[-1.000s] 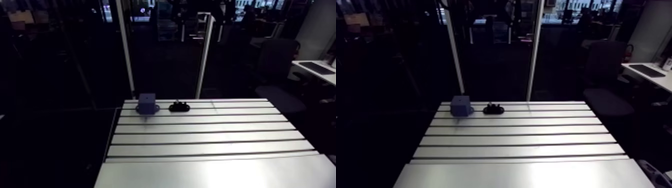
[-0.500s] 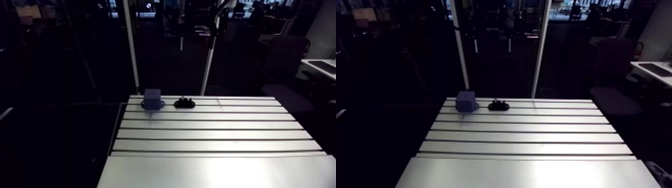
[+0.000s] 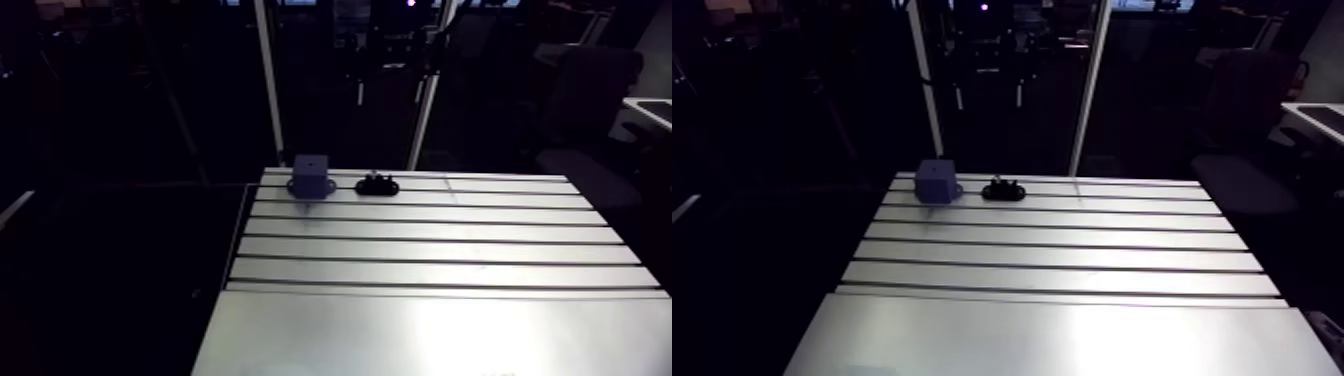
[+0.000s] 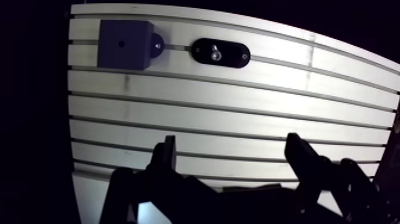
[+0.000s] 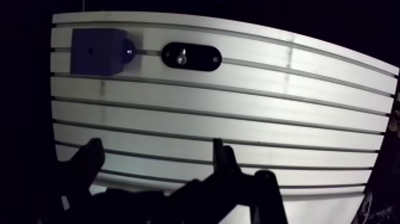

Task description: Pick up the M10 bolt and insert it into the hole until fully seated.

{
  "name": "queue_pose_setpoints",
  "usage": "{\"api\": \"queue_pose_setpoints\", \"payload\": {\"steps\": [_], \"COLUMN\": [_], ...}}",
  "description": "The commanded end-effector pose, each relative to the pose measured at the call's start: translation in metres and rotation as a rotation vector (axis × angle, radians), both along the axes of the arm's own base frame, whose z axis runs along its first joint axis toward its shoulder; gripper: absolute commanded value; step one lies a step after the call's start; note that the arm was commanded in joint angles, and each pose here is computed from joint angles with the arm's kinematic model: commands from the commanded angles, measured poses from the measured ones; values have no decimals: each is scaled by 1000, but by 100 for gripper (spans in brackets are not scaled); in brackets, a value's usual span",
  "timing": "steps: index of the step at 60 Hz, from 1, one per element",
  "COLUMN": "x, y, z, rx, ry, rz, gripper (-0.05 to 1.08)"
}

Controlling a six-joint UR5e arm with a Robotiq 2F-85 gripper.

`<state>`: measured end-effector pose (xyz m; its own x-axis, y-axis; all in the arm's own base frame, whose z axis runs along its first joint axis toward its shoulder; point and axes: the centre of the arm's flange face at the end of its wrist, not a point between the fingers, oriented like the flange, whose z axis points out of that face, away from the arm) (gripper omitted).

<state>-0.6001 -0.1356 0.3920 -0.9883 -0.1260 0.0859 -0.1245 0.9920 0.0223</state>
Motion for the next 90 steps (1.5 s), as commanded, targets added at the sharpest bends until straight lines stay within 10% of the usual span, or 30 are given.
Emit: {"api": "queue_pose_setpoints", "payload": {"steps": [1, 17, 90], "x": [-6, -8, -32], "y": [2, 12, 12], "z": [-26, -44, -152], "rx": [-1, -7, -22], "ry": [52, 150, 70], "rz": [-9, -27, -99], "gripper": [0, 0, 8]}}
